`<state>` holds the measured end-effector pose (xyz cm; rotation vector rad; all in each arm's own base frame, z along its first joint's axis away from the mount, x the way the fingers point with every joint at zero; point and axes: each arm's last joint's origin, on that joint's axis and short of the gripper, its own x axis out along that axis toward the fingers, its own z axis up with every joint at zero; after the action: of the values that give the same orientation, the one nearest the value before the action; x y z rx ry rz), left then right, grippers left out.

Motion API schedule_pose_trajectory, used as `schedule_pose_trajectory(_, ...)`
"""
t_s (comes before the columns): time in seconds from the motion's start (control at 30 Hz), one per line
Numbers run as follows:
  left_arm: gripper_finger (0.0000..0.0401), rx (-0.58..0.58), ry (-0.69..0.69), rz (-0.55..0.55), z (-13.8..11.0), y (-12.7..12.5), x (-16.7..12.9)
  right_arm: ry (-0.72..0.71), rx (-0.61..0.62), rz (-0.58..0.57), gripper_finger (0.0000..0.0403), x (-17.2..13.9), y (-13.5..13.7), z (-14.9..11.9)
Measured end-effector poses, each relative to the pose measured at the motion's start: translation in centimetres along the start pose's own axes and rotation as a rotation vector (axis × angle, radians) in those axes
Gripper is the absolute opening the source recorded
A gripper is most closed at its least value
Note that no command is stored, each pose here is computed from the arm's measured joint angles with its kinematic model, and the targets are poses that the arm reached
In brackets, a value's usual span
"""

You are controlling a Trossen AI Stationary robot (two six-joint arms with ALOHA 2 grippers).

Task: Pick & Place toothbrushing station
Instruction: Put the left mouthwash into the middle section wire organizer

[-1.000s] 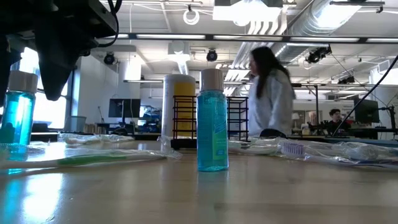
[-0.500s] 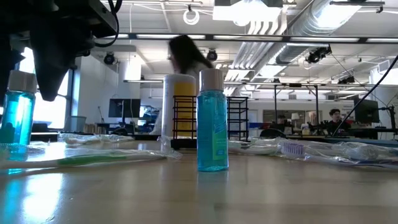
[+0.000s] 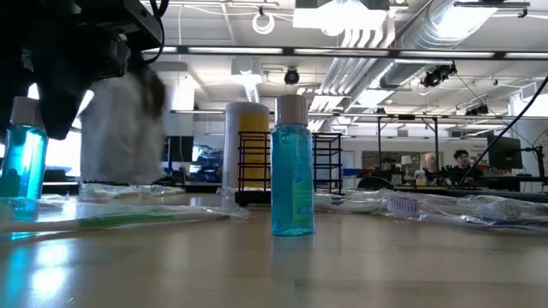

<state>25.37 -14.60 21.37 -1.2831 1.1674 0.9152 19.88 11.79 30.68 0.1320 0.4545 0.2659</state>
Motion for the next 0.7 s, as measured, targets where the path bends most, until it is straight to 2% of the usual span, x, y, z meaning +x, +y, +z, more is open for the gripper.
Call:
schedule_pose_trajectory(0.47, 0.0182, 0.008, 0.009, 0.046, -0.4, -0.5, 2.3, 0.006, 0.000, -0.005, 0.0003, 0.0, 0.0, -0.1)
schedule_pose_trajectory(0.7, 0.0182, 0.004, 0.011, 0.050, -0.3, -0.5, 2.3, 0.005, 0.002, -0.006, 0.0003, 0.0, 0.0, -0.1)
